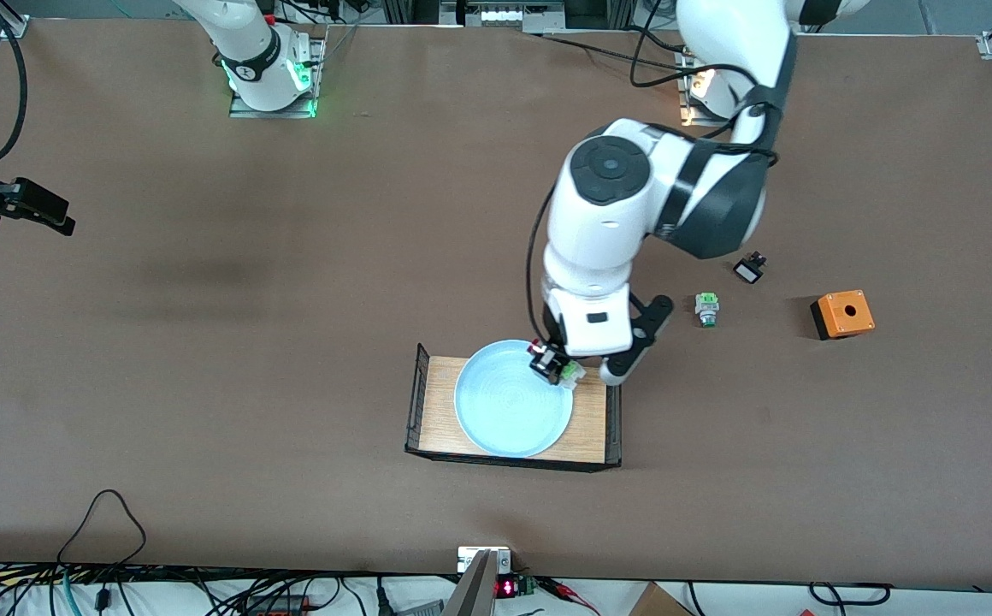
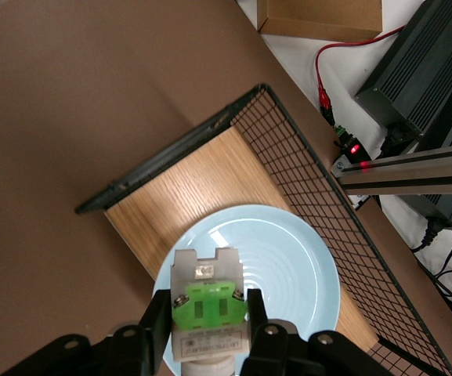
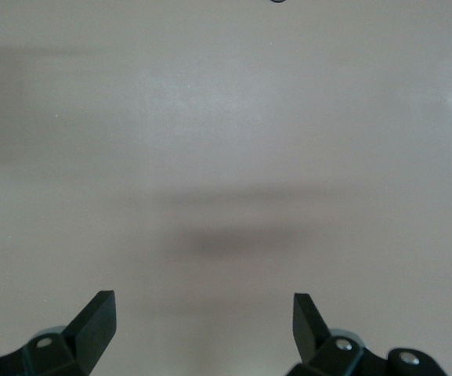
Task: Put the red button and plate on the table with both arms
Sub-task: 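Lift the switch with the left gripper and carry it beside the orange box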
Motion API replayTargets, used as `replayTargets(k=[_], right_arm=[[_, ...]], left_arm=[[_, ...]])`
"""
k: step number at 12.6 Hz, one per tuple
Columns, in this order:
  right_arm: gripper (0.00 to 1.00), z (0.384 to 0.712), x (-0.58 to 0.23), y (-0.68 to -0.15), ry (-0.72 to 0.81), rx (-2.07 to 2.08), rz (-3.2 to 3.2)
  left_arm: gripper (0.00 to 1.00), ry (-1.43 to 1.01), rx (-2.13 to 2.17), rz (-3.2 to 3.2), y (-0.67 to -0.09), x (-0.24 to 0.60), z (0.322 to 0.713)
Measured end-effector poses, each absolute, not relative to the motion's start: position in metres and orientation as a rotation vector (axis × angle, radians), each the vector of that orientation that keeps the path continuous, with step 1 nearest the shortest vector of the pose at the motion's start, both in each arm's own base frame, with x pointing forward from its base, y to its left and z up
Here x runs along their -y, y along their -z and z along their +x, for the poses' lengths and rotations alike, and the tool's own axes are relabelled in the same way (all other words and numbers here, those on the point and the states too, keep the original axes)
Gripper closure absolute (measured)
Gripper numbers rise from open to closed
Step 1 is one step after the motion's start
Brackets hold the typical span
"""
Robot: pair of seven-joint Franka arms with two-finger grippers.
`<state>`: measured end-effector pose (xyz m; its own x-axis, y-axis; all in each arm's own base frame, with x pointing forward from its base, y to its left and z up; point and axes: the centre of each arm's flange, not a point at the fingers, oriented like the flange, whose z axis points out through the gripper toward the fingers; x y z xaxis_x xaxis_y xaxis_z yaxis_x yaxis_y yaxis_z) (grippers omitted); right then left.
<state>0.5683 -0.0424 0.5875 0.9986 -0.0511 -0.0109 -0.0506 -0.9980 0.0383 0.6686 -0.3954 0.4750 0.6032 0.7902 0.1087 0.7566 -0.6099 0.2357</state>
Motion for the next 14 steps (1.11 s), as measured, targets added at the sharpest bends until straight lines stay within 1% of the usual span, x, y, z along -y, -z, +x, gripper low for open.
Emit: replayTargets(k=[2,4,8,10,14], right_arm=[[0.0,0.568,0.044,-0.587,0.019,0.084,3.102],[0.0,0.568,0.045,-0.587,0.019,0.085,3.102],[0.0,0.568,0.047,-0.587,0.019,0.091,3.102],[0.0,0.568,0.047,-0.587,0.019,0.091,3.102],[0.0,0.568,0.046,-0.587,0.02,0.088,3.102]], left_arm=[[0.57,-0.276,-1.244,2.714,-0.482,0.362,0.68],[0.57,-0.249,-1.188,2.776,-0.476,0.321,0.696],[0.57,-0.156,-1.021,2.898,-0.445,0.225,0.726],[0.57,-0.105,-0.902,2.958,-0.428,0.182,0.733],[0.57,0.025,-0.613,3.07,-0.384,0.108,0.733]])
